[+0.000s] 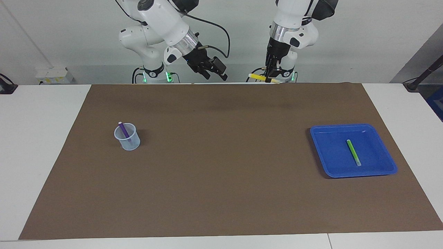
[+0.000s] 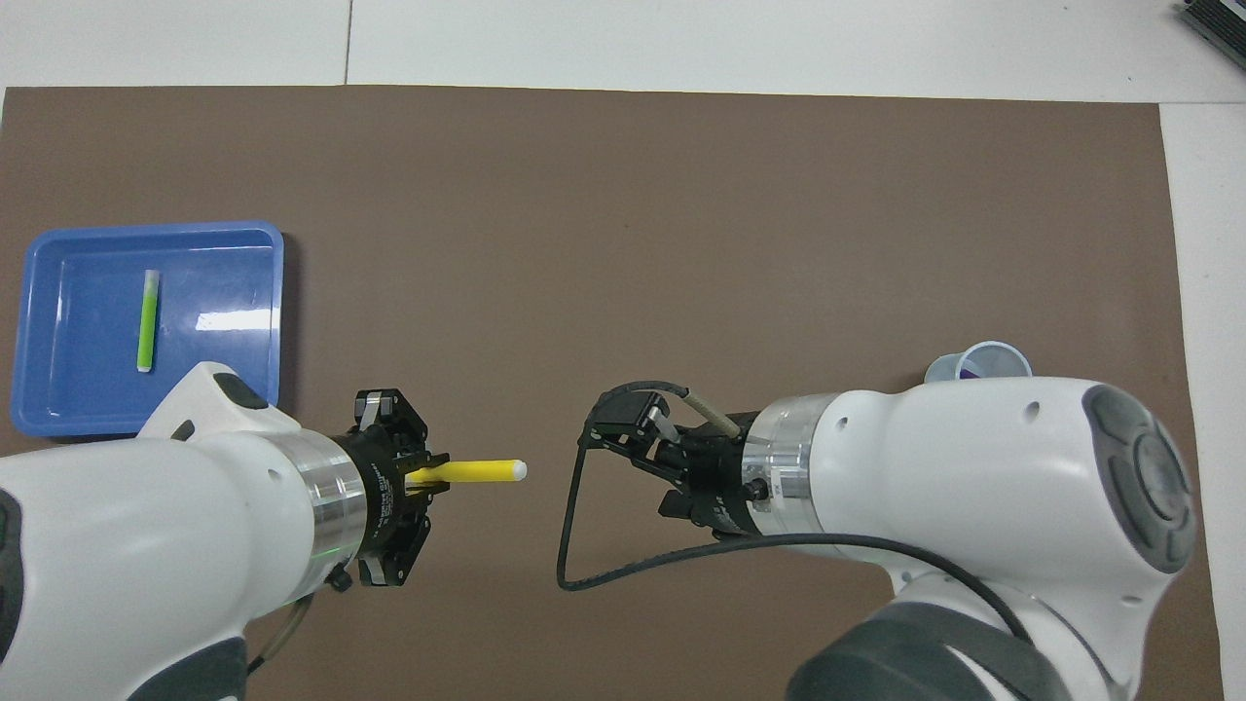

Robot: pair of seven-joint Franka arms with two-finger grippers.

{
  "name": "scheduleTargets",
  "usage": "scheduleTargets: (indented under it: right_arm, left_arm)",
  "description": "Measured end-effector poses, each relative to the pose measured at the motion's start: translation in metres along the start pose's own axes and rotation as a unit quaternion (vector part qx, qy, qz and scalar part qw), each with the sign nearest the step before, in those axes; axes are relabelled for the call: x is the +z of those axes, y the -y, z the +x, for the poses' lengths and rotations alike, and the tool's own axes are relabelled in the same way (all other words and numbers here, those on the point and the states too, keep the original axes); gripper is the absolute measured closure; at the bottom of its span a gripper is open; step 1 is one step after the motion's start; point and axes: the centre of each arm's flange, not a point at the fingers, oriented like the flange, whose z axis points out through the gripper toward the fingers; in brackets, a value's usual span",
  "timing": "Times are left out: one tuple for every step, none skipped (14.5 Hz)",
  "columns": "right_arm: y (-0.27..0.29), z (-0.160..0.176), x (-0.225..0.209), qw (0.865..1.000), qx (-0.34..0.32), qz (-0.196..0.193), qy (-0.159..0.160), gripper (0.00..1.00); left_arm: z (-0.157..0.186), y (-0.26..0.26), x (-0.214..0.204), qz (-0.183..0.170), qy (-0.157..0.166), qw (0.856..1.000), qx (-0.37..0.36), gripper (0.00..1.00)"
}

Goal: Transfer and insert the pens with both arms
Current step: 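Carry the yellow pen toward center while the right gripper approaches it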

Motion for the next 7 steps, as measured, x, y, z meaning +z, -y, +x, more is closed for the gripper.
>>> scheduleTargets:
  right_arm:
    - [0.001, -0.003, 0.001, 1.0, 0.002, 0.0, 0.001, 0.0]
    - [0.003, -0.006, 0.001, 1.0, 0.003, 0.001, 0.002, 0.0]
    - [0.005, -0.009, 0.001, 1.0, 0.002, 0.004, 0.001, 0.0]
    - [0.007, -0.011, -0.001, 1.0, 0.001, 0.009, -0.001, 0.0]
    - [0.009, -0.013, -0.002, 1.0, 0.003, 0.014, -0.002, 0.0]
    - [0.012, -0.015, -0.004, 1.0, 0.007, 0.021, -0.003, 0.0]
    - [0.015, -0.018, -0.007, 1.0, 0.01, 0.025, -0.004, 0.0]
  left_arm:
    - [0.0, 0.001, -0.001, -0.001, 0.001, 1.0, -0.002, 0.82]
    - [0.0, 0.001, -0.002, -0.002, 0.001, 1.0, -0.003, 0.82]
    - [0.0, 0.001, -0.002, -0.002, 0.001, 1.0, -0.003, 0.82]
    - [0.0, 0.001, -0.002, -0.002, 0.001, 1.0, -0.003, 0.82]
    - [0.0, 0.001, -0.002, -0.002, 0.001, 1.0, -0.003, 0.82]
    - [0.0, 0.001, -0.002, -0.002, 0.001, 1.0, -0.003, 0.82]
    - [0.0, 0.001, -0.002, -0.002, 0.002, 1.0, -0.004, 0.82]
